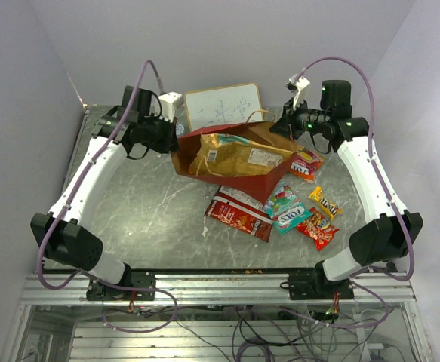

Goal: Place the snacks into the paper bag
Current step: Place the paper bag at the center of the board.

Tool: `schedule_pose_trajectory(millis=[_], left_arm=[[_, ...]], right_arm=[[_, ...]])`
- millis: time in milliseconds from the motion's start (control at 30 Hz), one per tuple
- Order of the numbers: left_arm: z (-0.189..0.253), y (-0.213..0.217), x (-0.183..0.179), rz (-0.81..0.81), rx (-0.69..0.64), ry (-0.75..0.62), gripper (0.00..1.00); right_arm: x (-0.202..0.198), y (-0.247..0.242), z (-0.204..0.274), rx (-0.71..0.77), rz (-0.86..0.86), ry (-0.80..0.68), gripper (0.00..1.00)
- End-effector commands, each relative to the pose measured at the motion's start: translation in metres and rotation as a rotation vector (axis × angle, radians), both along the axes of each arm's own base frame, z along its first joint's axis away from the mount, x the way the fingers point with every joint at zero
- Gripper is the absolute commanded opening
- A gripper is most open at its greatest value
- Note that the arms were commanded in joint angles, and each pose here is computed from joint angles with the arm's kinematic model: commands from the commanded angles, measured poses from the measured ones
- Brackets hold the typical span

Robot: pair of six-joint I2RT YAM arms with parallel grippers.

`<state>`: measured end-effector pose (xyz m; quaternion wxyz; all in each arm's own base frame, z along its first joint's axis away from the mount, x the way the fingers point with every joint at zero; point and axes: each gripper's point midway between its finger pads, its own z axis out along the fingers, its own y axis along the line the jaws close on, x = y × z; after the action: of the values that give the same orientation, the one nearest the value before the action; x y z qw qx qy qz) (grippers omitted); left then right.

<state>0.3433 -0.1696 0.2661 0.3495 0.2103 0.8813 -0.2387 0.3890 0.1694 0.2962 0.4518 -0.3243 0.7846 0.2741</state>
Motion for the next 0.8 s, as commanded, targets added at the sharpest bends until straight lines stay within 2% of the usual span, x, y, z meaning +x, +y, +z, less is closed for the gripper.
schedule_pose_trajectory(millis=[0,200,367,433,533,633,767], left_arm=[[0.017,0.0,-0.017,0.002,-0.123,0.052,0.07],[-0.001,-0.009,-0.005,-0.009,-0.144,0.114,0.07],[-0.005,-0.022,0.013,-0.024,-0.139,0.118,0.07],[-0.003,-0.025,0.021,-0.017,-0.143,0.103,0.08],[0.006,-0.025,0.03,-0.009,-0.151,0.054,0.25],[0.019,-0.023,0.031,-0.036,-0.141,-0.021,0.35],[0.047,-0.014,0.029,-0.085,-0.074,-0.164,0.51]], right_arm=[[0.02,-0.016,0.0,-0.042,-0.054,-0.017,0.0],[0.025,-0.004,-0.012,-0.008,-0.013,0.038,0.01],[0.025,0.007,-0.011,0.016,0.043,0.064,0.1],[0.026,0.009,-0.013,0.011,0.048,0.066,0.11],[0.03,0.01,-0.016,0.004,0.047,0.068,0.1],[0.039,0.008,-0.018,-0.011,0.02,0.07,0.01],[0.047,0.003,-0.02,-0.033,-0.012,0.06,0.0]])
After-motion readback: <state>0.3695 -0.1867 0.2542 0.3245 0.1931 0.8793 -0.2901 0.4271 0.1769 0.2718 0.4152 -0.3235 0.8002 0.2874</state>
